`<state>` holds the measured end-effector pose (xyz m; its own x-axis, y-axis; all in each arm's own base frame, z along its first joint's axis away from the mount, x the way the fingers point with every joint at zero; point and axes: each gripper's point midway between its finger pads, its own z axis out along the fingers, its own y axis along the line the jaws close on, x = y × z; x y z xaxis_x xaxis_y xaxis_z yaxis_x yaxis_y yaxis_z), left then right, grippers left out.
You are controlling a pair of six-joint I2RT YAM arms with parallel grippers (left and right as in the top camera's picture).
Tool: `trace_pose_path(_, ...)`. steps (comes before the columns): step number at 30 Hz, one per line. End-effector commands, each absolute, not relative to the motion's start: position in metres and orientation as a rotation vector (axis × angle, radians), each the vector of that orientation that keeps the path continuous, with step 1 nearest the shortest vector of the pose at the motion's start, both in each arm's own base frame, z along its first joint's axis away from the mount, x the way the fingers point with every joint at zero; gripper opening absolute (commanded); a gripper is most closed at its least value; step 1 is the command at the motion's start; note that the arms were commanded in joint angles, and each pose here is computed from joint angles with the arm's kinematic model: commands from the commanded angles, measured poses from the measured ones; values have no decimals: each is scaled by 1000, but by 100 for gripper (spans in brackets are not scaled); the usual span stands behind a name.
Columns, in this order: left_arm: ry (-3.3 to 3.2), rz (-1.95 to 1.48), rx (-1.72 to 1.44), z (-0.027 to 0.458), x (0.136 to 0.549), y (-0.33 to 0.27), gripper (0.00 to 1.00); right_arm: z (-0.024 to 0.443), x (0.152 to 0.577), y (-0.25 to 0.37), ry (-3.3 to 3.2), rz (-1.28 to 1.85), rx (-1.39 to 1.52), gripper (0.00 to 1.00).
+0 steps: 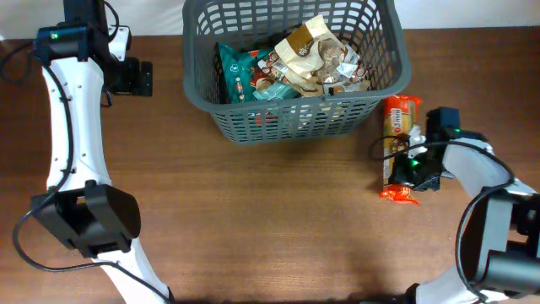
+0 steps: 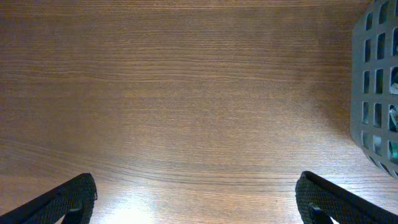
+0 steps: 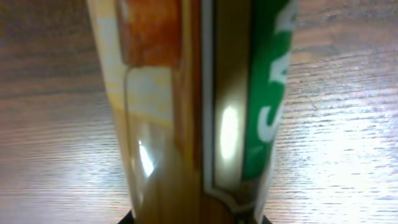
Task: Pack container
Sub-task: 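Grasp the spaghetti packet with the right gripper and lift, then carry the spaghetti packet over the basket and release it inside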
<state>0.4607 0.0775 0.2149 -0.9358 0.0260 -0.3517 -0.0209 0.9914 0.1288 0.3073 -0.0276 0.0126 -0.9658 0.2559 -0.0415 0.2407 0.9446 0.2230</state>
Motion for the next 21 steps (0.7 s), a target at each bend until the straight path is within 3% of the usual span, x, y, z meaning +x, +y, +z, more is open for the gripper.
trace_pose_path(1,2780,172,-10,212,461,78,99,25,317,-34,2946,465,559,20)
trace_pose_path(10,2780,172,-10,212,461,78,99,91,335,-57,2805,442,586,24)
trace_pose_path(21,2780,172,-10,212,461,78,99,280,373,-59,2448,384,395,23)
